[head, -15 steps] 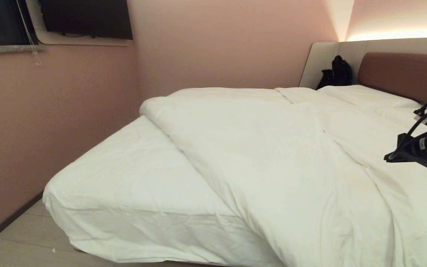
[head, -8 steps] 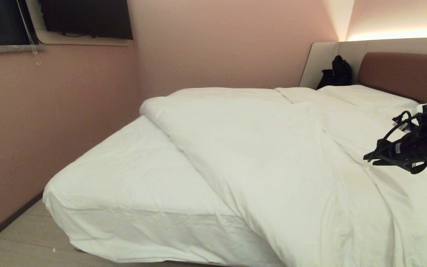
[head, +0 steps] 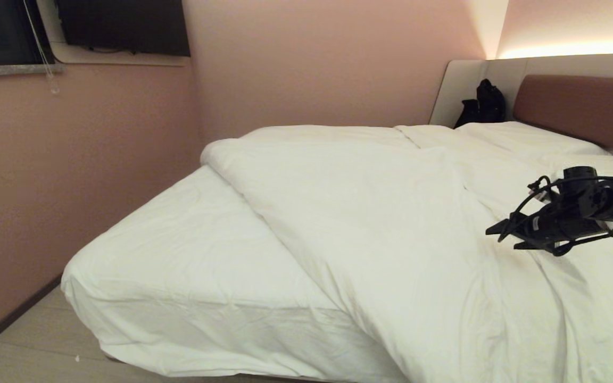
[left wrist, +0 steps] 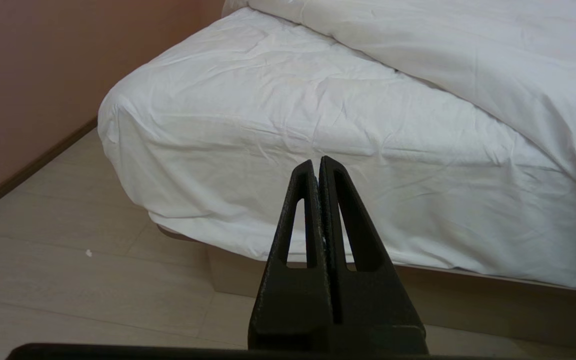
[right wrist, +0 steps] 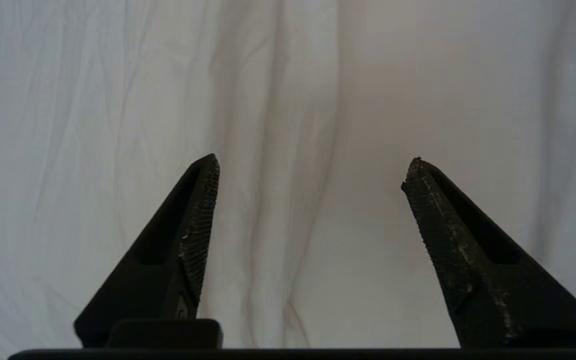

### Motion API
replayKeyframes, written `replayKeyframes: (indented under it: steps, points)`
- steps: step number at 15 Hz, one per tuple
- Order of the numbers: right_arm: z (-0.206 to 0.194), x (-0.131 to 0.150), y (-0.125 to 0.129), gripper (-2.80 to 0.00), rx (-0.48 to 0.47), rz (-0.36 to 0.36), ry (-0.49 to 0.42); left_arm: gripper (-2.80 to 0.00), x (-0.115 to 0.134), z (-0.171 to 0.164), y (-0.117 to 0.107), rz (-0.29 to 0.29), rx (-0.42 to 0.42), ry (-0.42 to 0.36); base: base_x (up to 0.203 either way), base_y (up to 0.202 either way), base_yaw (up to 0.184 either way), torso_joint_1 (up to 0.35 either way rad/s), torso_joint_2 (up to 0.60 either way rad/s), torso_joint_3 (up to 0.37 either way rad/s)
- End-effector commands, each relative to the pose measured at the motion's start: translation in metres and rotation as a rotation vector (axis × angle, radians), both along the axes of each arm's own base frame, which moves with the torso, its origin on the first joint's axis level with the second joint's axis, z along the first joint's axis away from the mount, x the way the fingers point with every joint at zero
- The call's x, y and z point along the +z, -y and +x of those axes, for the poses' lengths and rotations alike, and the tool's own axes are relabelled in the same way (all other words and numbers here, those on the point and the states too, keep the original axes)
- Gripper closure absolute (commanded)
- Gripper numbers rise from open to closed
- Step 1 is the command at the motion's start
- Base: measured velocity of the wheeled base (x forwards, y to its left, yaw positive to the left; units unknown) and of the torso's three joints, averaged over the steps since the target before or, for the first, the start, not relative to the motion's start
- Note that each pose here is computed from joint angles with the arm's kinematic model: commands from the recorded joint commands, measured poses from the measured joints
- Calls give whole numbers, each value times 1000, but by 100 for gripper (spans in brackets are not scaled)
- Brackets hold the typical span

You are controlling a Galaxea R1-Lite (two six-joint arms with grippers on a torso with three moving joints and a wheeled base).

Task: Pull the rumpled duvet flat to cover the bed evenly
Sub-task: Flatten the corners of the folded blanket

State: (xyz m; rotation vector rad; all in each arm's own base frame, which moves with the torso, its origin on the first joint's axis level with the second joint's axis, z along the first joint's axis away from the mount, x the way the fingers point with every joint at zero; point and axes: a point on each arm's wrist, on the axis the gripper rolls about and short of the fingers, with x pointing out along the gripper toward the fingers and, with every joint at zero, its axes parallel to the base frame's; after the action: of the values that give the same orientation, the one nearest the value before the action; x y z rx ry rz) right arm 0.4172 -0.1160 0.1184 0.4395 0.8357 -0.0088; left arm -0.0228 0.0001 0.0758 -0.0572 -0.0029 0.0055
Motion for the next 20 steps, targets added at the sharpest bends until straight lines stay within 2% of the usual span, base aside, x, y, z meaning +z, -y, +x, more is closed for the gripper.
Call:
replayKeyframes:
  steps: [1, 4, 7, 10, 13, 15, 20]
  points:
    - [10, -17, -10, -280, 26, 11, -25, 0, 0, 0, 0, -1, 1, 0, 0, 0, 0, 0, 0, 0]
    - [24, -35, -30, -280, 73, 12, -14, 0, 0, 0, 0, -1, 1, 0, 0, 0, 0, 0, 0, 0]
    - [33, -43, -35, -280, 68, 27, 2, 0, 0, 0, 0, -1, 1, 0, 0, 0, 0, 0, 0, 0]
    - [39, -31, -37, -280, 68, 131, 36, 0, 0, 0, 0, -1, 1, 0, 0, 0, 0, 0, 0, 0]
    - [39, -11, -42, -280, 66, 175, 75, 0, 0, 0, 0, -1, 1, 0, 0, 0, 0, 0, 0, 0]
    - [36, 3, -53, -280, 110, 219, 97, 0, 0, 0, 0, -1, 1, 0, 0, 0, 0, 0, 0, 0]
    - [39, -1, -74, -280, 143, 256, 74, 0, 0, 0, 0, -1, 1, 0, 0, 0, 0, 0, 0, 0]
